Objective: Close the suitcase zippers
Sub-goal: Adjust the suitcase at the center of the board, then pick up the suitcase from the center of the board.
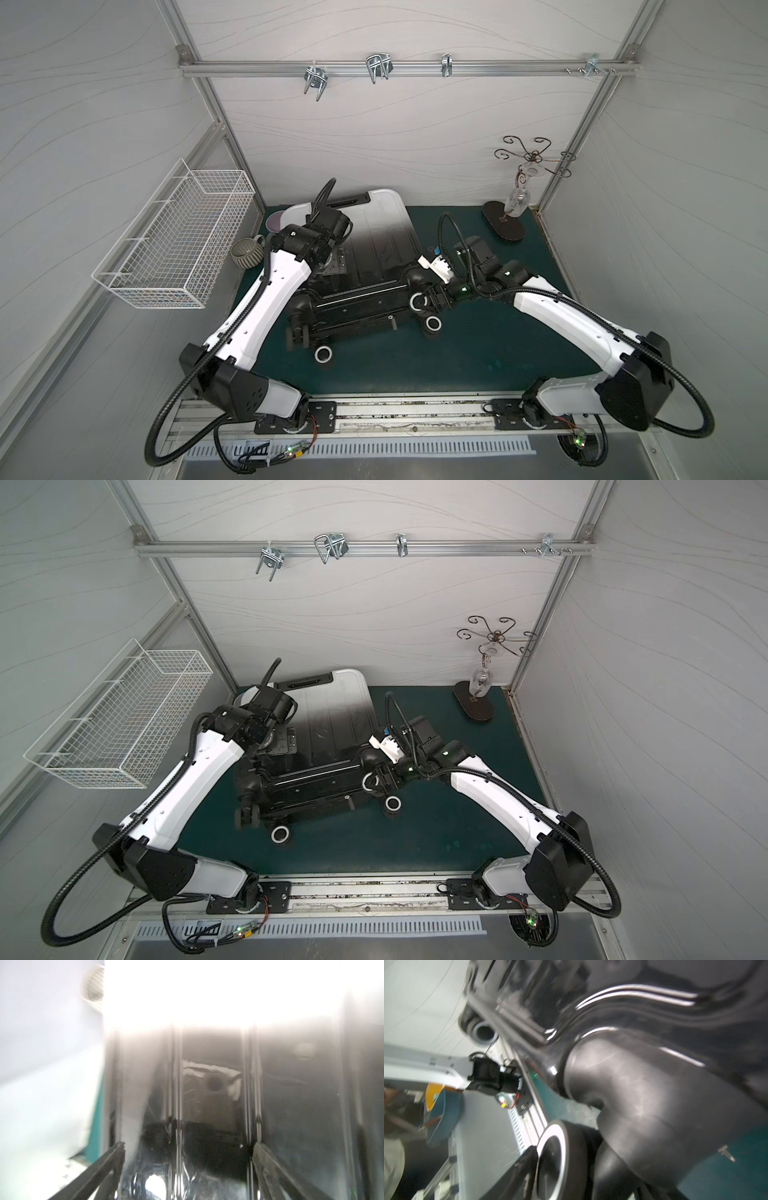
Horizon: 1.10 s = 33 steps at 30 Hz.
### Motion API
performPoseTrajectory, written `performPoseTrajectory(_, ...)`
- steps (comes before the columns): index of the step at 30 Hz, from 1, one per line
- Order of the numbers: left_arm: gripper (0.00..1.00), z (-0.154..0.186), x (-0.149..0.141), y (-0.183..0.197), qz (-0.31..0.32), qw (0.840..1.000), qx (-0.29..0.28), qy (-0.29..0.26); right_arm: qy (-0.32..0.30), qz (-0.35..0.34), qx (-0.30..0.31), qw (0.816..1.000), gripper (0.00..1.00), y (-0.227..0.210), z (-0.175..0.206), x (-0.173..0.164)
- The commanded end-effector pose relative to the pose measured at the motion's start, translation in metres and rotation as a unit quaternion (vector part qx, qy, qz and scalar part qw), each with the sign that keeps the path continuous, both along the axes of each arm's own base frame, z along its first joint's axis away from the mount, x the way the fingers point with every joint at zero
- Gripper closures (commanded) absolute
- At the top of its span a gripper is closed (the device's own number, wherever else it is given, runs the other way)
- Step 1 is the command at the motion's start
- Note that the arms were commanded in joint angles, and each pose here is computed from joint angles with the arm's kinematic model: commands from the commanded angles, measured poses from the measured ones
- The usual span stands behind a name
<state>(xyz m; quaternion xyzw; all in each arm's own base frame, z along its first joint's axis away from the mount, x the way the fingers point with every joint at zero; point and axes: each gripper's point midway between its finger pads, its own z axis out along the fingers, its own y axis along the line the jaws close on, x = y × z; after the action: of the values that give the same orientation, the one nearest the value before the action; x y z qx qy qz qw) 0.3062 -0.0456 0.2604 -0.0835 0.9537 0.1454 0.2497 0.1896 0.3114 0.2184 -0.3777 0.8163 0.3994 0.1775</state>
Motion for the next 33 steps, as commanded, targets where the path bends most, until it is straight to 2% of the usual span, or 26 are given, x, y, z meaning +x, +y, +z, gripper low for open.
performPoseTrajectory(1,0.01,0.044,-0.017,-0.043,-0.101,0.994,0.034,-0.029,-0.031,0.007,0.046,0.998,0.18,0.001,0.028,-0.005)
performPoseTrajectory(3,0.01,0.066,-0.037,-0.088,-0.16,0.985,0.011,-0.055,-0.048,-0.054,0.043,0.996,0.14,-0.031,0.026,0.015)
performPoseTrajectory(5,0.01,0.066,-0.061,-0.133,-0.2,0.978,-0.031,-0.047,-0.05,-0.127,0.038,0.99,0.12,-0.068,0.021,0.037)
performPoseTrajectory(8,0.01,0.051,-0.092,-0.204,-0.252,0.964,-0.086,-0.026,-0.06,-0.238,0.017,0.969,0.09,-0.121,0.006,0.062)
performPoseTrajectory(11,0.01,0.027,-0.098,-0.249,-0.269,0.96,-0.082,-0.011,-0.049,-0.314,-0.008,0.948,0.08,-0.155,-0.014,0.074)
performPoseTrajectory(14,0.01,0.018,-0.086,-0.263,-0.24,0.968,-0.065,-0.018,-0.035,-0.334,-0.008,0.942,0.08,-0.161,-0.027,0.074)
performPoseTrajectory(19,0.01,0.002,-0.078,-0.288,-0.183,0.974,-0.129,-0.039,-0.025,-0.335,-0.004,0.942,0.08,-0.161,-0.041,0.068)
performPoseTrajectory(21,0.01,-0.021,-0.081,-0.284,-0.151,0.98,-0.128,-0.021,-0.028,-0.337,-0.004,0.941,0.07,-0.162,-0.043,0.067)
performPoseTrajectory(25,0.01,-0.045,-0.089,-0.259,-0.096,0.992,-0.083,-0.002,-0.028,-0.334,0.001,0.942,0.07,-0.161,-0.043,0.064)
performPoseTrajectory(28,0.02,-0.067,-0.091,-0.255,-0.092,0.992,-0.085,0.009,-0.026,-0.328,0.012,0.944,0.07,-0.158,-0.044,0.062)
performPoseTrajectory(31,0.11,-0.085,-0.073,-0.261,-0.091,0.989,-0.11,0.02,-0.023,-0.319,0.027,0.947,0.08,-0.153,-0.045,0.061)
performPoseTrajectory(33,0.25,-0.096,-0.053,-0.26,-0.082,0.989,-0.12,0.026,-0.023,-0.303,0.044,0.952,0.08,-0.147,-0.044,0.059)
